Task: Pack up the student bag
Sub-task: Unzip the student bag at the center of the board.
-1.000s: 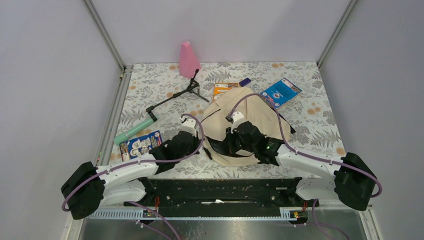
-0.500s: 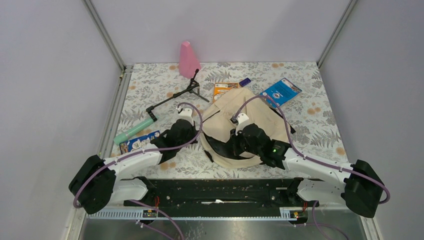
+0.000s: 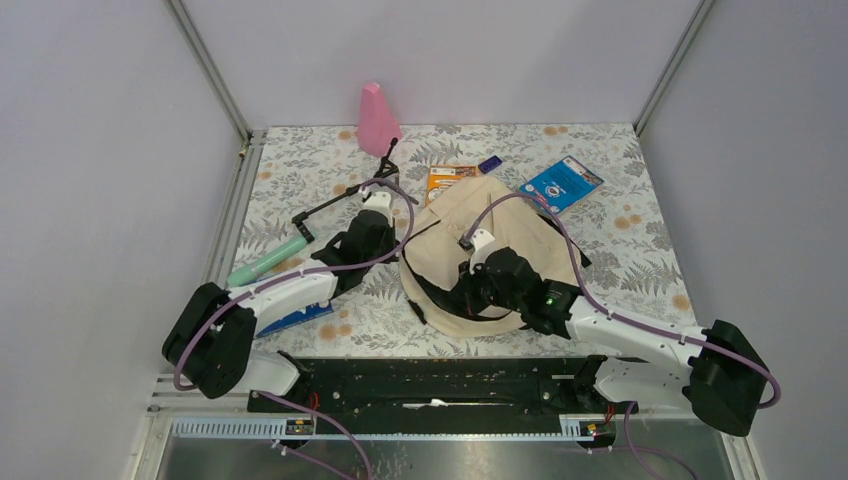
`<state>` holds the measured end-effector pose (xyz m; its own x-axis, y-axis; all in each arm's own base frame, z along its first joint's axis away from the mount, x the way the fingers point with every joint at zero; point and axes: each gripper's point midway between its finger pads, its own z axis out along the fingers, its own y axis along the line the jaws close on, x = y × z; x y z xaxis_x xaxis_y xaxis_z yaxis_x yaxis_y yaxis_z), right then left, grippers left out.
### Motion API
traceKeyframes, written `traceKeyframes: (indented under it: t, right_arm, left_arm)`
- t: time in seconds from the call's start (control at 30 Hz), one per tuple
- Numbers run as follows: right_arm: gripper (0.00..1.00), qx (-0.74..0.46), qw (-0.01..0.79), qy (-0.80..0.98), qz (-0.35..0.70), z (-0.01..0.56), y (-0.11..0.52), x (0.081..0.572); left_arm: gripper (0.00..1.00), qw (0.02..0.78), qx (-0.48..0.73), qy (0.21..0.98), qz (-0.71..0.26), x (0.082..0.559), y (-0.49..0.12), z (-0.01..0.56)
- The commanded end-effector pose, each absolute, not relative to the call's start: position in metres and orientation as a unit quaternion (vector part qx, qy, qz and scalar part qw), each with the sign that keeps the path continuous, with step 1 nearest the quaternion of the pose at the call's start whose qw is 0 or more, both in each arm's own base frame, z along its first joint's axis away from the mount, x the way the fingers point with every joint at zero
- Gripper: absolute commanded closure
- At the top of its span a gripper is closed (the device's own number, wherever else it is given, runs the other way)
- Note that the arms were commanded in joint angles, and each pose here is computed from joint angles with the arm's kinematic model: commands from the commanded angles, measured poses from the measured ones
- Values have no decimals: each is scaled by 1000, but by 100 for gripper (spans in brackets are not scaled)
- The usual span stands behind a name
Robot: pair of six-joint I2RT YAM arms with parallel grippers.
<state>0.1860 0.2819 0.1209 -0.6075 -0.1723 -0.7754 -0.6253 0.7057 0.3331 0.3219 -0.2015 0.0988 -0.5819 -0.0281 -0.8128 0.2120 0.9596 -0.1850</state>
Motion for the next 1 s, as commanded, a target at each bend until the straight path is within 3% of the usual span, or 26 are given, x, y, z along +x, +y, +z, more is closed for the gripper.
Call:
traceKeyframes:
  t: [0.0, 0.57, 0.6, 0.77, 0.87, 0.97]
  right_arm:
    - [100, -270, 335, 839, 333, 119, 292, 167]
    - [100, -285, 298, 840, 353, 107, 307, 160]
    - [95, -277, 302, 843, 349, 107, 306, 163]
    - [45, -238, 337, 851, 326, 118, 301, 181]
    - [32, -226, 360, 850, 312, 127, 299, 193]
    - [26, -229, 371, 844, 312, 136, 302, 200]
  left_arm:
    - [100, 487, 62, 861, -132, 350, -208, 125]
    - [100, 472, 105, 863, -145, 374, -232, 126]
    - [100, 469, 107, 864, -146, 372, -232, 125]
    - [100, 475, 118, 856, -167, 355, -229, 121]
    - [100, 480, 125, 851, -174, 346, -226, 121]
    - [100, 475, 119, 856, -165, 341, -219, 117]
